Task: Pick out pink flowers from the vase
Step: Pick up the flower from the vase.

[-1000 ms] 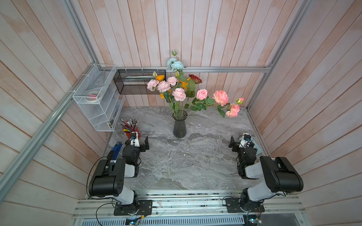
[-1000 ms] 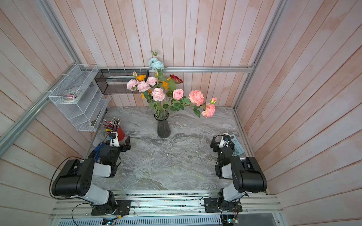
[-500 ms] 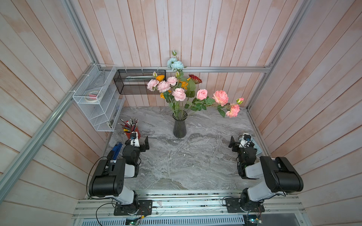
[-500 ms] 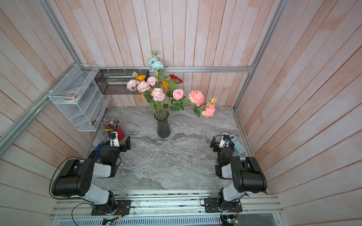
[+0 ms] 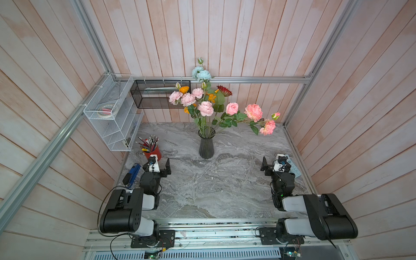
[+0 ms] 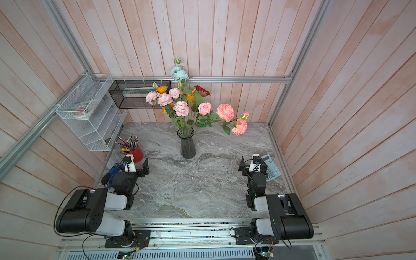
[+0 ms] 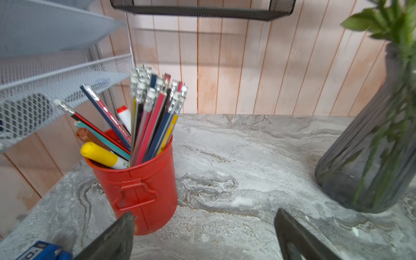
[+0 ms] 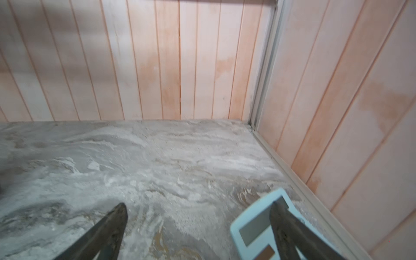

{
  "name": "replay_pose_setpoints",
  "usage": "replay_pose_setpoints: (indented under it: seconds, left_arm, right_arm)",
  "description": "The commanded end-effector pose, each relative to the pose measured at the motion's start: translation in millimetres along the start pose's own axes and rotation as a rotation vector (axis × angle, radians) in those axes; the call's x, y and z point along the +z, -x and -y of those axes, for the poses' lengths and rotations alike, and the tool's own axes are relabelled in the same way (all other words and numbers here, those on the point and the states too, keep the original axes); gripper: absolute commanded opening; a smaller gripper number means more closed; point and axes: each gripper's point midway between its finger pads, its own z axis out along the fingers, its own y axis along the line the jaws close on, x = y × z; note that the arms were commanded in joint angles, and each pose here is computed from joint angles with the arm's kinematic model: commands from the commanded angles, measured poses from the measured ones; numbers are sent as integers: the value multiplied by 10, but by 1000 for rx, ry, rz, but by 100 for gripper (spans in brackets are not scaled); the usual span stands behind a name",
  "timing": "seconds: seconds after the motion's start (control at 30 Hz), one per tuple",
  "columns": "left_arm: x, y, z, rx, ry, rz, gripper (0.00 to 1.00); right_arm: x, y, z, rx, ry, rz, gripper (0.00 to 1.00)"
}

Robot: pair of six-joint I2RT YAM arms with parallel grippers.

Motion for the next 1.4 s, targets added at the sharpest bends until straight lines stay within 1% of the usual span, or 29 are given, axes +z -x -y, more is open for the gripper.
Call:
replay_pose_setpoints:
  seconds: [0.0,0.03,0.1,0.17,0.23,0.27,0.33,0.43,0.53,0.7,0.83,0.93,1.1,1.37]
  left_arm:
    - [-113,335,-16,3,28,98,92]
    - [-147,414,-9,-8,30,115,90]
    - [-210,561,29,-71,8,153,87]
    - [-244,679,144,-121,-55,181,81]
    - [-256,765,309,-138,-130,201,76]
    - [-255,808,419,-130,-174,212,74]
    - [-233,877,698,-98,-279,218,66]
    - [-185,957,1121,-28,-419,212,56]
    - [-167,1058,1479,43,-506,228,48]
    - [-106,1168,1946,126,-582,244,43]
    - [-17,1233,2177,147,-621,259,39]
    - [105,1272,2301,146,-636,258,38]
    - [364,1265,2479,158,-657,226,38]
    - [685,1198,2627,171,-651,193,38]
  right_arm:
    - [91,121,-188,-13,86,-77,98]
    - [72,207,-278,4,138,-68,98]
    - [-4,382,-433,40,226,-31,98]
    - [-90,520,-567,72,290,-1,98]
    - [-165,620,-702,84,334,12,98]
    - [-191,645,-760,84,352,13,98]
    - [-272,685,-929,92,411,13,98]
    - [-430,692,-1111,147,492,21,98]
    - [-632,721,-1231,184,558,70,98]
    - [-881,773,-1436,182,664,120,98]
    - [-993,814,-1580,193,726,131,98]
    - [-1042,824,-1667,199,747,135,98]
    - [-1075,867,-1807,214,793,140,98]
    - [-999,948,-2016,224,835,158,98]
